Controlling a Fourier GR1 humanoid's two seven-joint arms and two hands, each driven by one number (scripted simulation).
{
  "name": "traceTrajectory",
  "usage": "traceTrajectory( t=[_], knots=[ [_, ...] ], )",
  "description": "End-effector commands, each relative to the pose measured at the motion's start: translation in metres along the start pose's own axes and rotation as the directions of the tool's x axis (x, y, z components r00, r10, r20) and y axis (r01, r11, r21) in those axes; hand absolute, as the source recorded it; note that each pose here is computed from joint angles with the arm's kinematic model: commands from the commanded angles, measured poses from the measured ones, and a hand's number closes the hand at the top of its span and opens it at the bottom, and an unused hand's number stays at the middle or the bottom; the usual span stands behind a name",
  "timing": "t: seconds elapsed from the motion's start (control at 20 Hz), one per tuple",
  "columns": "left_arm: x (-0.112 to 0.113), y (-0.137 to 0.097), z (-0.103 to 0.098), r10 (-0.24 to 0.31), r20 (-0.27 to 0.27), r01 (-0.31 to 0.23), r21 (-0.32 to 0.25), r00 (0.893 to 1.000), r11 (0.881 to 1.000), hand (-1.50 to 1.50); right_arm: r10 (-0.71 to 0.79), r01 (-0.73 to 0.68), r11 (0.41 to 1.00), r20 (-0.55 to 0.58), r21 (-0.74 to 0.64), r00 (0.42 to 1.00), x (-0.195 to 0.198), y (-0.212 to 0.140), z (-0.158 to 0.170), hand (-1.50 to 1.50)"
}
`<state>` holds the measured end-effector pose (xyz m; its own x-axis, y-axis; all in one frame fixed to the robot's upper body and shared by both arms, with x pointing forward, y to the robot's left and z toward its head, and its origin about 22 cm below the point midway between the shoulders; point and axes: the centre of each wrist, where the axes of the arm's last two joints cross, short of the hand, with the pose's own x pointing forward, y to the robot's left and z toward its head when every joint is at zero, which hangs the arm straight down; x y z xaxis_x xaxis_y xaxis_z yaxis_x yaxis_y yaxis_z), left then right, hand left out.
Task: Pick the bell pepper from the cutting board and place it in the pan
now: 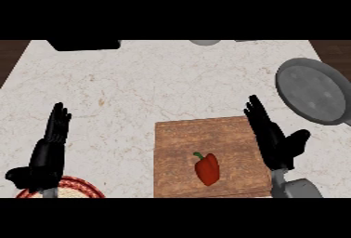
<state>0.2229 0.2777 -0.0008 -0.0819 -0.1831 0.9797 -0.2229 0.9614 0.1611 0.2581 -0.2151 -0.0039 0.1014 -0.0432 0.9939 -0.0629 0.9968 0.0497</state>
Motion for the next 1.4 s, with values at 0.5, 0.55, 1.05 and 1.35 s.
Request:
traceTrajectory(
  t=[0.5,0.55,1.05,1.35],
  knots=[
    [-0.046,-0.022,0.035,0.238,-0.453,-0.213,0.105,0.859,0.971,0.0,0.436,-0.406,0.9,0.388,-0.16,0.812,0.0,0.05,0.08,-1.5],
    [-0.04,-0.018,0.032,0.249,-0.441,-0.233,0.09,0.862,0.968,0.0,0.451,-0.417,0.892,0.386,-0.173,0.805,-0.015,0.069,0.094,-1.5],
    [-0.037,-0.028,0.025,0.237,-0.444,-0.231,0.068,0.864,0.971,0.0,0.718,-0.602,0.667,0.161,-0.438,0.678,-0.013,0.098,0.155,-1.5],
    [-0.034,-0.026,0.013,0.242,-0.447,-0.241,0.06,0.861,0.969,0.0,0.766,-0.698,0.579,-0.012,-0.422,0.643,0.047,0.104,0.12,-1.5]
  ],
)
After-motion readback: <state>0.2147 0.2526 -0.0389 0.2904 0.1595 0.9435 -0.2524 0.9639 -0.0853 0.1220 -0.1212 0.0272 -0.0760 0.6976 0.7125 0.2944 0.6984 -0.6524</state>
